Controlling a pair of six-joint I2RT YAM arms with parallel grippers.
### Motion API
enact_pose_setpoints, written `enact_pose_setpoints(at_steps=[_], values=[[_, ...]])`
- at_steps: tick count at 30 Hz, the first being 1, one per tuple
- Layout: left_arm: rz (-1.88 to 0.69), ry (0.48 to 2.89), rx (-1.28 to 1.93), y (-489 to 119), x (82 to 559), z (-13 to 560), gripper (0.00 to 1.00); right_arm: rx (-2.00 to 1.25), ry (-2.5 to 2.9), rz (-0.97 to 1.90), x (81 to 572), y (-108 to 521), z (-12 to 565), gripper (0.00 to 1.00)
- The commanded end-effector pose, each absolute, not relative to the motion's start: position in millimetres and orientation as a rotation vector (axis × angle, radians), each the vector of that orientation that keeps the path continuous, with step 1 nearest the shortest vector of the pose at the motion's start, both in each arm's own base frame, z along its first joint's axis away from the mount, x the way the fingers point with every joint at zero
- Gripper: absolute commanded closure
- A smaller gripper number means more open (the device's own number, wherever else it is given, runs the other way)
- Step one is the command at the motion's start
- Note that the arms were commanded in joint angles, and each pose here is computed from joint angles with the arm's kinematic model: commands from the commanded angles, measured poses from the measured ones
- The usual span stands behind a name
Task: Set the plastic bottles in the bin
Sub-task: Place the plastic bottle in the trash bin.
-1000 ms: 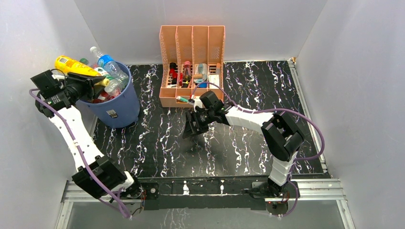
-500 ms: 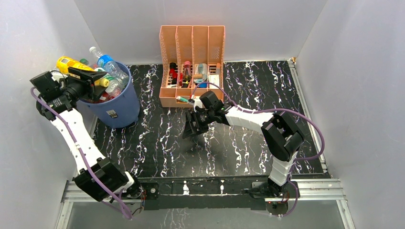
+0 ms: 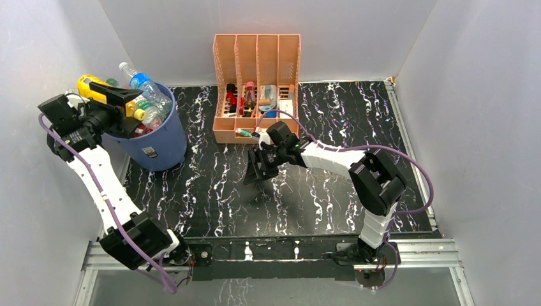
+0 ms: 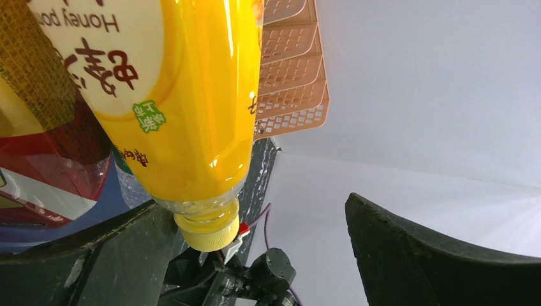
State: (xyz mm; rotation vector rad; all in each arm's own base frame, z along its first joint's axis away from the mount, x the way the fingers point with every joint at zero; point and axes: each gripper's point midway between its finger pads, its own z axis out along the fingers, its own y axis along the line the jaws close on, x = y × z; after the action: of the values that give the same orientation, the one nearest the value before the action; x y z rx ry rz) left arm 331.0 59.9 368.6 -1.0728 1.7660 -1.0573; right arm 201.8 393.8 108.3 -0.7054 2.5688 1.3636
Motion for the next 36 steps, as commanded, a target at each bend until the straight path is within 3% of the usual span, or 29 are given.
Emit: enact_pose_setpoints(at_steps=[1, 14, 20, 28, 36], values=[[-1.036, 1.756, -0.994, 50, 317, 387, 0.02, -0.742, 2.492, 1.41, 201, 401, 127, 0.26], [-0.95, 1.8, -1.024, 47, 302, 362, 0.02, -0.748, 2.436, 1.463, 204, 414, 144, 0.27], [-0.932, 1.815, -1.039, 54, 301, 347, 0.02, -0.907, 2.232, 1.647, 190, 472, 202, 0.29], [-0.931, 1.802, -0.985, 62, 304, 354, 0.02, -1.019, 1.906, 1.929, 176, 546, 290, 0.49], [-0.966, 1.798, -0.905, 61, 304, 355, 0.02, -0.98, 1.635, 2.239, 176, 568, 337, 0.5]])
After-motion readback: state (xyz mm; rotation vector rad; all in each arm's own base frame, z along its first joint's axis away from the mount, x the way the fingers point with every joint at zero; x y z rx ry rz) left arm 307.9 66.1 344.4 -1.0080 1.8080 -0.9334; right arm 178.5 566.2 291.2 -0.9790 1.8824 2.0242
